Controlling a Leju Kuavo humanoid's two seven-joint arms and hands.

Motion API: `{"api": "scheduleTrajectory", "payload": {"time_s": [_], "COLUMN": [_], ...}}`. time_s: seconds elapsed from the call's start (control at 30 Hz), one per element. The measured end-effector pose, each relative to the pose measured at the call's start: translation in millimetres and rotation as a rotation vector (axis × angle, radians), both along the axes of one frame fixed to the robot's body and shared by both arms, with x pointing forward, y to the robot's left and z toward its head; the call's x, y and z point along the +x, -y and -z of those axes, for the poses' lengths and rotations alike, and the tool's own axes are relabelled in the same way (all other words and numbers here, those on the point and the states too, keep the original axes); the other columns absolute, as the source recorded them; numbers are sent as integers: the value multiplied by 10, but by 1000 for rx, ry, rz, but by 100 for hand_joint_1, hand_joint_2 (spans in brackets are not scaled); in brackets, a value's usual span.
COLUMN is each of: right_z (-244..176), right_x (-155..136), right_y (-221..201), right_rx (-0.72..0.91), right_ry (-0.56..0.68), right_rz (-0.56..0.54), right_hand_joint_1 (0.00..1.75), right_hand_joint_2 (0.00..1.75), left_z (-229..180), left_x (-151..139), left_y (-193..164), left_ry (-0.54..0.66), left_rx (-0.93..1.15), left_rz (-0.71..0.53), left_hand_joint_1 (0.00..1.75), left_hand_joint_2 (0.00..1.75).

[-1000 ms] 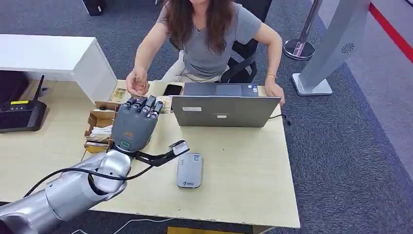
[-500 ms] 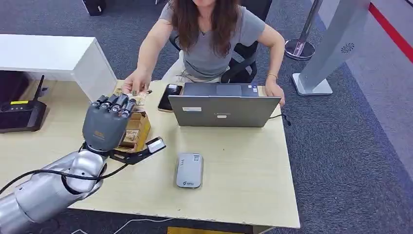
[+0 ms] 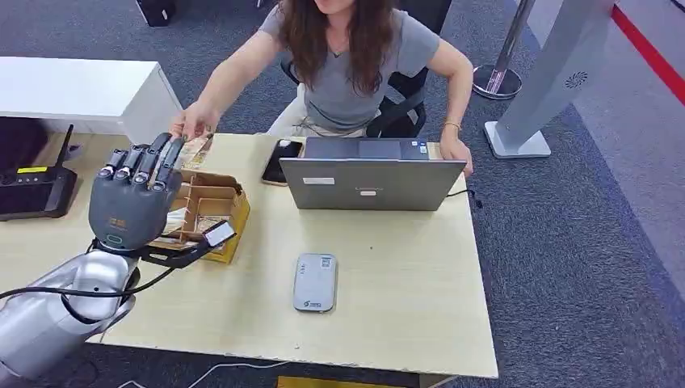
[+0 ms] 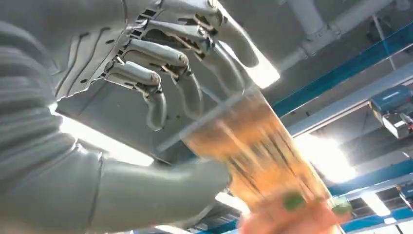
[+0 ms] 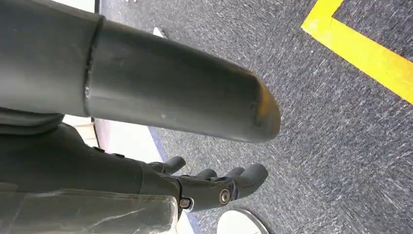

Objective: Pass the card to the sensor for recognition and then transmit it.

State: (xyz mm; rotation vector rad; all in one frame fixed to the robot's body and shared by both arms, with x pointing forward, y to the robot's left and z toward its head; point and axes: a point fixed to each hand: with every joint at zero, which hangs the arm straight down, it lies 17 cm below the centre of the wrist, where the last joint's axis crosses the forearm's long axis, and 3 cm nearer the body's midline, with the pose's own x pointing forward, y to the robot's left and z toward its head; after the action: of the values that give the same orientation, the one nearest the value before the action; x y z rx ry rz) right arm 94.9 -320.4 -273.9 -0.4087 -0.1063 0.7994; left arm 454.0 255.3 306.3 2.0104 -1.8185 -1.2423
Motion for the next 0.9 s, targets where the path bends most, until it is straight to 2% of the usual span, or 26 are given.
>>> {"api": "scheduleTrajectory", "payload": {"time_s": [0.53,0.67,0.8,0.9], "right_z": [0,5,8,10], "right_x": [-20,-59,-89,-99], "right_y": [5,2,3,-1], "right_rx": [-9,-6,-5,-3], "right_ry": [-2,-5,-5,-4], "right_rz": [9,49,69,79], "right_hand_joint_1": [0,0,0,0], "right_hand_joint_2": [0,0,0,0], "left_z": [-1,227,244,563], "left_x": [-73,-134,-133,-207], "left_y": [-189,-262,-401,-416], "left_ry": [16,-37,-39,-113], "left_rx": [-25,-7,-41,-43], "left_rz": [6,2,-45,-72], "left_hand_joint_1": [0,0,0,0], "left_hand_joint_2": [175,175,175,175]}}
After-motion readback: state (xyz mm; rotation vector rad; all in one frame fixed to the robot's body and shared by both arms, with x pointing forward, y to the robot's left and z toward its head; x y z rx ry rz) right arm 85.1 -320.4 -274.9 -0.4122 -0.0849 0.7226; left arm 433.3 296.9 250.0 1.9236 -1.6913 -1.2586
